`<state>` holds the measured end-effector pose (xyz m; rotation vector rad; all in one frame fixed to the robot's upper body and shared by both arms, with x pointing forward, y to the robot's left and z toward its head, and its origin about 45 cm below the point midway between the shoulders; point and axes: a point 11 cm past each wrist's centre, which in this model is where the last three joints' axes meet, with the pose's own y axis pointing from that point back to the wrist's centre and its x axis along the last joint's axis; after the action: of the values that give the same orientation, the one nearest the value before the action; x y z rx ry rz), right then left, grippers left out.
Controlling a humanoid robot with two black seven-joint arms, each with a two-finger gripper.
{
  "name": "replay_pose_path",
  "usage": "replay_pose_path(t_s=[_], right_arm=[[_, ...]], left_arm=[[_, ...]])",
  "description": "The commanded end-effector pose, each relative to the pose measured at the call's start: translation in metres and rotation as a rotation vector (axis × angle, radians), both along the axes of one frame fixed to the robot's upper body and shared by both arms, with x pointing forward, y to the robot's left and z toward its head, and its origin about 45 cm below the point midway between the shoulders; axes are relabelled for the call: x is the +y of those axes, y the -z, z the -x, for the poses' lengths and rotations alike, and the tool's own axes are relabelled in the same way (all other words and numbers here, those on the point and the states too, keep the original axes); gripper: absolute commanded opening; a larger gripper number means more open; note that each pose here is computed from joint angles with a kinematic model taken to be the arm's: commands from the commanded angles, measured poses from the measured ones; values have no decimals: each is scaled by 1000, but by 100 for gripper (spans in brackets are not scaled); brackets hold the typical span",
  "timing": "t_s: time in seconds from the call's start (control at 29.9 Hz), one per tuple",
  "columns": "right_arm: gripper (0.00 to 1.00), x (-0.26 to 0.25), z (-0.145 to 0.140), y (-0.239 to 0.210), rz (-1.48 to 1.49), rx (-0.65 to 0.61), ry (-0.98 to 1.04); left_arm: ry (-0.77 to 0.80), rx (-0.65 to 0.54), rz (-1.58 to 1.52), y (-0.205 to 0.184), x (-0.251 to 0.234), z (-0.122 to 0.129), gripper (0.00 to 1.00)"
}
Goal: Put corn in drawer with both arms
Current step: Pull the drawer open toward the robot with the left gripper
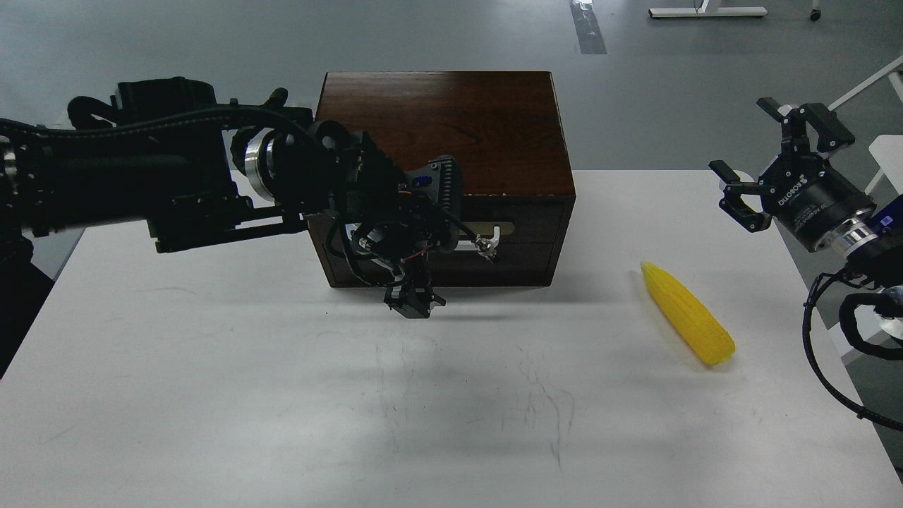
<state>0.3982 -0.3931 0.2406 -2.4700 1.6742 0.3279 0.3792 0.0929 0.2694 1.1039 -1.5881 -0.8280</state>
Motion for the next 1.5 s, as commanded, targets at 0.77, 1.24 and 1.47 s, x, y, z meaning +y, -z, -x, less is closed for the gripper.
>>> replay_pose_path(t_s=[0.77, 1.24, 1.47], right_arm=[[100, -4, 2, 1, 6, 5, 6], [100, -10, 3, 1, 14, 7, 20], [100, -10, 3, 1, 14, 7, 20]], left_arm=[[6, 22, -33, 14, 4, 5, 98], [88, 64, -26, 15, -7, 32, 98], [138, 93, -38, 19, -9, 50, 98]])
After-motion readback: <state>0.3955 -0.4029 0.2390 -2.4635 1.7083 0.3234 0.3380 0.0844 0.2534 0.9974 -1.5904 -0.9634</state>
